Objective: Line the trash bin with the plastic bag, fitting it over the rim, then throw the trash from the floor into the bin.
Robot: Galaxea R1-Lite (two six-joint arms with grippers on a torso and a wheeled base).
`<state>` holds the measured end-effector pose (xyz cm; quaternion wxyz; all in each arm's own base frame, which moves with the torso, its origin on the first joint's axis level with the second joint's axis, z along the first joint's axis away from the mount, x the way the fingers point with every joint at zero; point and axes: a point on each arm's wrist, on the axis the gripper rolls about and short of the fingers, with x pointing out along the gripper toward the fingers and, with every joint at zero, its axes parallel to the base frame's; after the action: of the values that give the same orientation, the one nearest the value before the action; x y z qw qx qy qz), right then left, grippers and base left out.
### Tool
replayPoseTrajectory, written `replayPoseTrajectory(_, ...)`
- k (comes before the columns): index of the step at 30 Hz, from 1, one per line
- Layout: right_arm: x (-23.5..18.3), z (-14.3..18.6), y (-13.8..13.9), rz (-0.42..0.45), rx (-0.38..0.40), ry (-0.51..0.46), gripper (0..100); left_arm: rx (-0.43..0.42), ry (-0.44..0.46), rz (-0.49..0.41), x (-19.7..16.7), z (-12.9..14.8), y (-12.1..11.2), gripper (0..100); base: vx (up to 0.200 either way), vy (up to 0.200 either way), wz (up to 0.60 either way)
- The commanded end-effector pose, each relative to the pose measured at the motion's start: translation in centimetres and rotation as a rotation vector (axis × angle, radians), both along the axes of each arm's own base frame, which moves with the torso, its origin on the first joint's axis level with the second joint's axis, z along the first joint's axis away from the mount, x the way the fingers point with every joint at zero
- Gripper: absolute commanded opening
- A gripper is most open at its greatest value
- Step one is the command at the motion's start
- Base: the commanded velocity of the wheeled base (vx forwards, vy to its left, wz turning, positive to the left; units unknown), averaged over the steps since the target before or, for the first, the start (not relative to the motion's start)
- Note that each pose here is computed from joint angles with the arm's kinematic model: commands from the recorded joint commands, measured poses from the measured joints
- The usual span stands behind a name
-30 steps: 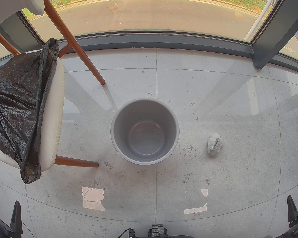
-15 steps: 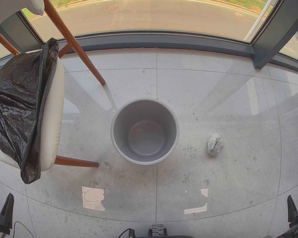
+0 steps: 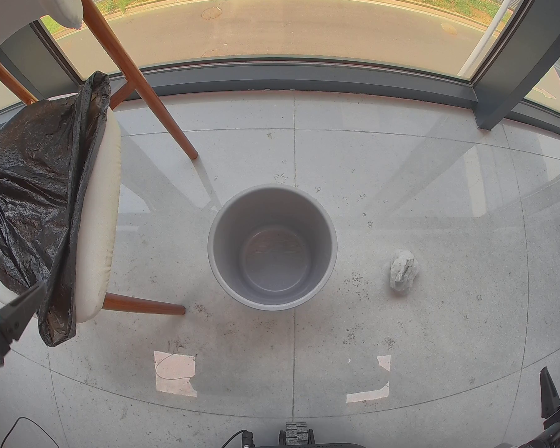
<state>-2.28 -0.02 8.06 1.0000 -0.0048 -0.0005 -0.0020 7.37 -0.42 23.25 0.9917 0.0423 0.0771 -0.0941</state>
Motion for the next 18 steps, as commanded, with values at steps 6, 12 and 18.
replayPoseTrajectory(6, 0.0, -0.5, 0.0, -0.002, 0.002, 0.004, 100, -0.051, 0.106, 0.02, 8.4, 1.3, 0.1, 100, 0.0, 0.0, 0.0)
replayPoseTrajectory(12, 0.0, -0.5, 0.0, -0.001, 0.002, 0.004, 100, -0.046, 0.066, 0.065, 12.0, 1.1, 0.1, 100, 0.0, 0.0, 0.0)
replayPoseTrajectory(18, 0.0, -0.5, 0.0, -0.001, 0.002, 0.004, 100, -0.046, 0.045, 0.071, 13.9, 0.7, 0.1, 100, 0.0, 0.0, 0.0)
